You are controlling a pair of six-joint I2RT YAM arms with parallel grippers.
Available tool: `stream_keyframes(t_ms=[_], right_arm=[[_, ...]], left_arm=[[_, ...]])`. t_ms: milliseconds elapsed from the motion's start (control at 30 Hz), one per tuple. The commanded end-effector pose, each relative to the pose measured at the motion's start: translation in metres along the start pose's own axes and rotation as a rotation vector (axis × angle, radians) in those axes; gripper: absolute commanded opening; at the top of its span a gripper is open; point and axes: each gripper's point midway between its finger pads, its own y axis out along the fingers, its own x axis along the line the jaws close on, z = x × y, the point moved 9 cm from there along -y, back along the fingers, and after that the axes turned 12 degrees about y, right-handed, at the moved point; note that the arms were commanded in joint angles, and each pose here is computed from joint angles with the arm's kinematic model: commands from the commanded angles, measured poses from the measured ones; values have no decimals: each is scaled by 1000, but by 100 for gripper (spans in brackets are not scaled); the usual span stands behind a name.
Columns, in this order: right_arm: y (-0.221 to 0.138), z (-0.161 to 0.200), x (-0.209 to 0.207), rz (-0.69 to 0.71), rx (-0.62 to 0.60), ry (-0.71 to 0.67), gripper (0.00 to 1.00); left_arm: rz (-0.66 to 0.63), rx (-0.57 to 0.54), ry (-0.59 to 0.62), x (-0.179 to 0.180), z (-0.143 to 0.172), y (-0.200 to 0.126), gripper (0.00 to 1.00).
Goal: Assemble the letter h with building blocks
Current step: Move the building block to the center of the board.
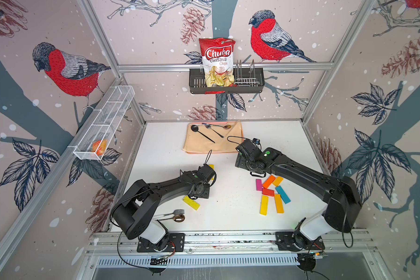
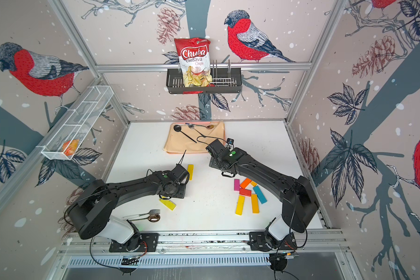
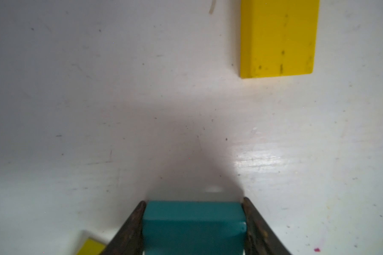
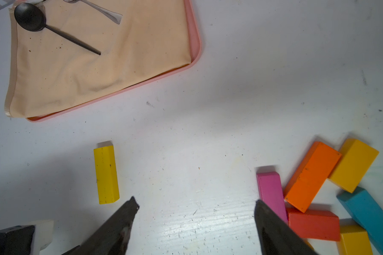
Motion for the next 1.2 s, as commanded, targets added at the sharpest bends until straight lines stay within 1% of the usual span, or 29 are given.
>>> stream_keyframes(t_ms=[0, 133, 233, 367, 400, 433, 500, 567, 667, 733, 833, 933, 1033, 1100, 1167], right_arm=[[-2, -2, -4, 3, -14, 20, 85], [0, -3, -8, 7, -15, 30, 84], [0, -2, -11, 21, -13, 31, 84], [-2, 0, -15, 23, -13, 34, 84], [-3, 0, -16, 22, -13, 37, 84], [-4, 2, -17, 22, -14, 36, 84], [-4, 6, -17, 26, -15, 31, 86], [-4, 11, -17, 33, -11, 26, 87], [-3, 21, -13, 38, -2, 27, 90], [-3, 31, -8, 30, 8, 35, 93], [2, 51, 10, -4, 47, 26, 97], [15, 79, 36, -21, 102, -23, 100], [34, 108, 63, -8, 155, -102, 100], [49, 124, 78, 9, 196, -159, 100], [60, 136, 89, 21, 220, -206, 100]], left_arm=[[65, 48, 0, -10, 5, 4, 51], [101, -3, 4, -26, -17, 1, 51], [86, -26, -6, -32, -32, 6, 51], [86, -32, -18, -38, -43, 16, 50], [86, -31, -24, -39, -44, 17, 53], [87, -35, -26, -39, -45, 16, 61], [93, -60, -38, -39, -46, 9, 72], [105, -98, -48, -38, -49, -5, 77], [124, -176, -67, -33, -53, -40, 83], [98, -250, -92, -23, -52, -70, 86], [50, -334, -142, -2, -46, -106, 86], [-3, -410, -244, 36, -36, -127, 85], [-32, -523, -355, 75, -26, -148, 84], [-30, -575, -403, 92, -21, -159, 84], [-18, -596, -426, 101, -18, -163, 84]])
